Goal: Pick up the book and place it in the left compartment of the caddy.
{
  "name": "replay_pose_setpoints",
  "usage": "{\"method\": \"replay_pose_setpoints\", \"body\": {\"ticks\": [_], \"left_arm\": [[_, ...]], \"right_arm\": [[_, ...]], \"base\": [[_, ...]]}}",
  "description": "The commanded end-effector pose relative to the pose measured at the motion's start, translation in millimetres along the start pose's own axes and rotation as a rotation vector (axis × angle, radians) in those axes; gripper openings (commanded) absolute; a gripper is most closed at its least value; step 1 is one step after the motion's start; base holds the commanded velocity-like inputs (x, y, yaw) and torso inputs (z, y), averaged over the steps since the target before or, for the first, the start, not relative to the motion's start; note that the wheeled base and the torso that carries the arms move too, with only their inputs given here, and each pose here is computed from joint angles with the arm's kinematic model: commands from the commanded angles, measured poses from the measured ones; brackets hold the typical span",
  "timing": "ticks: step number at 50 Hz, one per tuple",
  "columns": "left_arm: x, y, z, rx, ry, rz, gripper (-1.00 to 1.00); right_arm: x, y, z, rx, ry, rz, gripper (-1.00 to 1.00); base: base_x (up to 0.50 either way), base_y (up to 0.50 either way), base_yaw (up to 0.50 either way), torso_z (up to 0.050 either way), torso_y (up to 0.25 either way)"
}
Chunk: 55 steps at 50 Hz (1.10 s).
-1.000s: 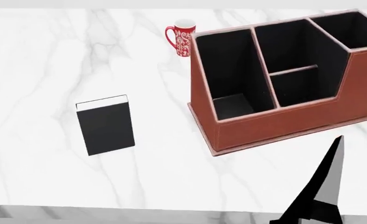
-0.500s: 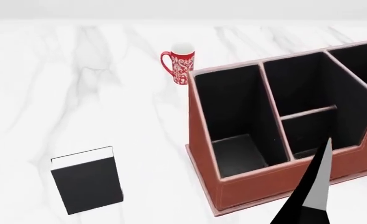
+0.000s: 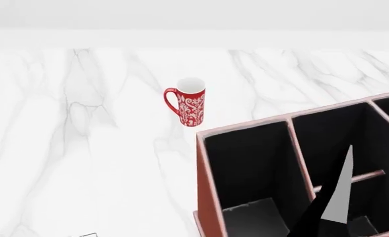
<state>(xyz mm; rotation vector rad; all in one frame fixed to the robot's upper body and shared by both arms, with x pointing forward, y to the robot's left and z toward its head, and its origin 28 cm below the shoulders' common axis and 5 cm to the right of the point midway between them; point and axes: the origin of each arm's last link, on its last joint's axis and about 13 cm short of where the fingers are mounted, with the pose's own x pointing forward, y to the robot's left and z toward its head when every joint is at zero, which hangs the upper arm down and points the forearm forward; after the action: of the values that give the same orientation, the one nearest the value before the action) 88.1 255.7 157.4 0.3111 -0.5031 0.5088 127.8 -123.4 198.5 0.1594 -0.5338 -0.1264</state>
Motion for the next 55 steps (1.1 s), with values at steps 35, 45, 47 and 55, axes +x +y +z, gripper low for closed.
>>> {"method": "replay_pose_setpoints", "body": {"ticks": [35, 45, 47, 55], "left_arm": [[1.5, -1.9, -0.5, 0.001, 0.004, -0.006, 1.00], [2.1, -2.6, -0.9, -0.002, 0.007, -0.007, 1.00], [2.5, -2.7, -1.1, -0.002, 0.009, -0.007, 1.00], [3.3, -2.8, -1.7, -0.003, 0.015, -0.007, 1.00]], "right_arm": [[-0.7, 0.5, 6.2, 0.027, -0.039, -0.037, 1.00], [3.0, 1.6, 9.5, -0.026, -0.046, -0.038, 1.00], [5.5, 1.6, 11.6, -0.049, -0.046, -0.039, 1.00], [18.3, 3.3, 26.3, -0.118, -0.030, -0.014, 1.00]], "base": [[0.08, 0.00, 0.00, 0.000, 0.001], [0.00, 0.00, 0.00, 0.000, 0.000], [0.00, 0.00, 0.00, 0.000, 0.000], [0.00, 0.00, 0.00, 0.000, 0.000]]}}
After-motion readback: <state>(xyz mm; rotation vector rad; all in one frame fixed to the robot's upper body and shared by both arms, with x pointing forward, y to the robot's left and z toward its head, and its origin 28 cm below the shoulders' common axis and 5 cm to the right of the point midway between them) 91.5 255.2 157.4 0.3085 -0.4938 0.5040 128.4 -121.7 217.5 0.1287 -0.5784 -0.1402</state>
